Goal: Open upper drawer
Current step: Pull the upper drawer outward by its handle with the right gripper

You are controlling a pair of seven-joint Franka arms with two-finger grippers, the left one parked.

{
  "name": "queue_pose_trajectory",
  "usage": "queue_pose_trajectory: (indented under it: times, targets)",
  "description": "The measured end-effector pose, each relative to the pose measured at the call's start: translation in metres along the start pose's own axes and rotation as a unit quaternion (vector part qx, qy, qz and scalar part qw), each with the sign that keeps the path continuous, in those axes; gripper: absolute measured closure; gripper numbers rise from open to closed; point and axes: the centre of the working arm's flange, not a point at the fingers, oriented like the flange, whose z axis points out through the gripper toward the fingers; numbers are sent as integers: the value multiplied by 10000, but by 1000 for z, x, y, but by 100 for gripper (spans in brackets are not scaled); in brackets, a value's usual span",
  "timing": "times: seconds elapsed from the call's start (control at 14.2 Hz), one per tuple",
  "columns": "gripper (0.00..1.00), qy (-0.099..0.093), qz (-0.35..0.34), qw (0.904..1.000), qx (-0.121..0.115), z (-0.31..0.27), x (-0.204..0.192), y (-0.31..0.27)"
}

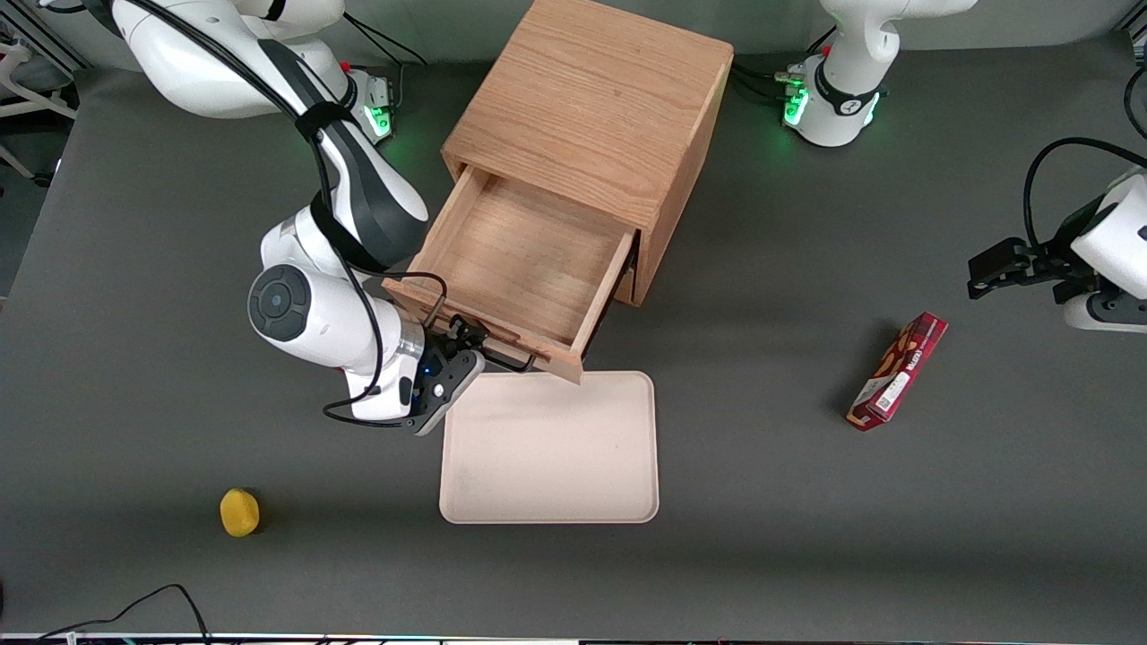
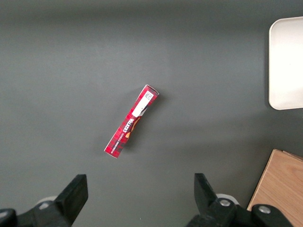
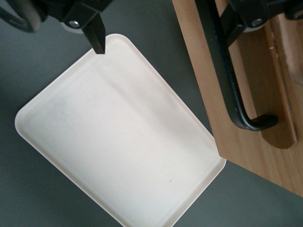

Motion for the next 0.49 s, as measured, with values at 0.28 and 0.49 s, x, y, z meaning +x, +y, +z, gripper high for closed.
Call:
queue_pose_trajectory:
  times: [0.28, 0.49]
  targets:
    - [0, 32, 11, 9999, -117, -3, 2, 15]
    - [0, 33, -34, 9999, -134, -3, 6, 20]
